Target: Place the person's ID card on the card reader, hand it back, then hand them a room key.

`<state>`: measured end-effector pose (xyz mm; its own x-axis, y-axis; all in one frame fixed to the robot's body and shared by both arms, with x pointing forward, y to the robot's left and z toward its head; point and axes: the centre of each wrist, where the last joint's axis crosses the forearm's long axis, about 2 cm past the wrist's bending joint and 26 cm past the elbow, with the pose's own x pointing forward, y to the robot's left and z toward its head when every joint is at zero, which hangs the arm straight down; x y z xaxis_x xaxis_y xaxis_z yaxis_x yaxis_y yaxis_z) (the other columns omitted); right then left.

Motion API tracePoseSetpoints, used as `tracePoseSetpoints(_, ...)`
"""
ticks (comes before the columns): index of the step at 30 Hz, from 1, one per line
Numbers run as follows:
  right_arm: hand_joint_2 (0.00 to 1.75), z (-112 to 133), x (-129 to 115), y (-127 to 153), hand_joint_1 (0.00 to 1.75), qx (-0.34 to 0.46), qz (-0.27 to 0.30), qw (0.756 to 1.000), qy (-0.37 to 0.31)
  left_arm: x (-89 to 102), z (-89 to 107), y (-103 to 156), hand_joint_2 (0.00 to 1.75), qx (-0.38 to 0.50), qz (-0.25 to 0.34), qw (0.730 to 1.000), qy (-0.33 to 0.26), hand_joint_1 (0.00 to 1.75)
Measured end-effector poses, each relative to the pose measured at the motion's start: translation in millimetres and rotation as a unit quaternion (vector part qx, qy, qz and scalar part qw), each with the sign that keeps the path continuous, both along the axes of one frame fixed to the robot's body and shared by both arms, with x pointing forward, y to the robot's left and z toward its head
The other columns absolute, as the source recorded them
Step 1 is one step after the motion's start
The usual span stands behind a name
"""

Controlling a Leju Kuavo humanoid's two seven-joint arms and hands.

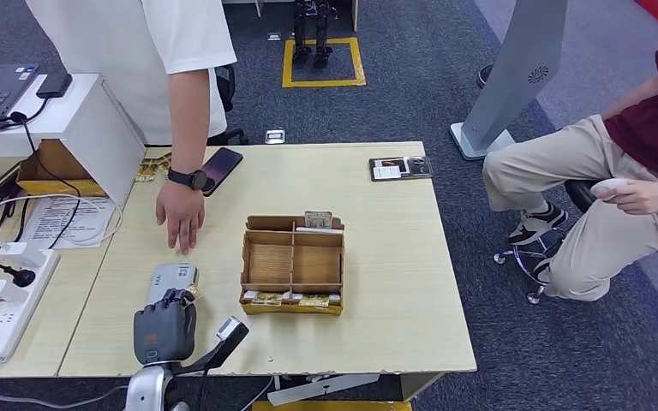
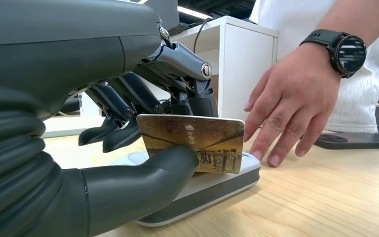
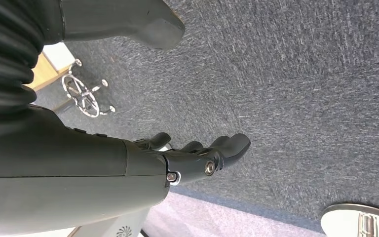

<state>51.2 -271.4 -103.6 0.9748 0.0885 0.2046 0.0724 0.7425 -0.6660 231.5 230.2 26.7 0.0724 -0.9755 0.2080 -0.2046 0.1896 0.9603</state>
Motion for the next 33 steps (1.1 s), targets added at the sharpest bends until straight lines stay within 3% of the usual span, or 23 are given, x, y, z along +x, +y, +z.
tracePoseSetpoints(14,1.75,0.0,0.0,0.0,0.0,-0.001,0.0,1.0,0.0,-0.5,8.7,-0.2,1.75,-0.019,-0.005,0.999,-0.03,1.75)
tracePoseSetpoints(19,1.75,0.0,-0.5,0.0,0.0,-0.004,0.001,1.0,0.001,1.9,34.5,-3.3,1.75,-0.059,-0.033,0.993,-0.101,1.75)
tracePoseSetpoints(23,1.75,0.2,0.3,0.4,0.0,-0.005,0.012,1.0,0.001,13.1,58.3,2.3,1.75,-0.082,-0.003,0.985,-0.153,1.75)
tracePoseSetpoints(33,1.75,0.6,3.6,1.6,0.0,-0.006,0.034,0.999,-0.002,48.2,86.0,8.4,1.75,-0.12,0.046,0.973,-0.191,1.75)
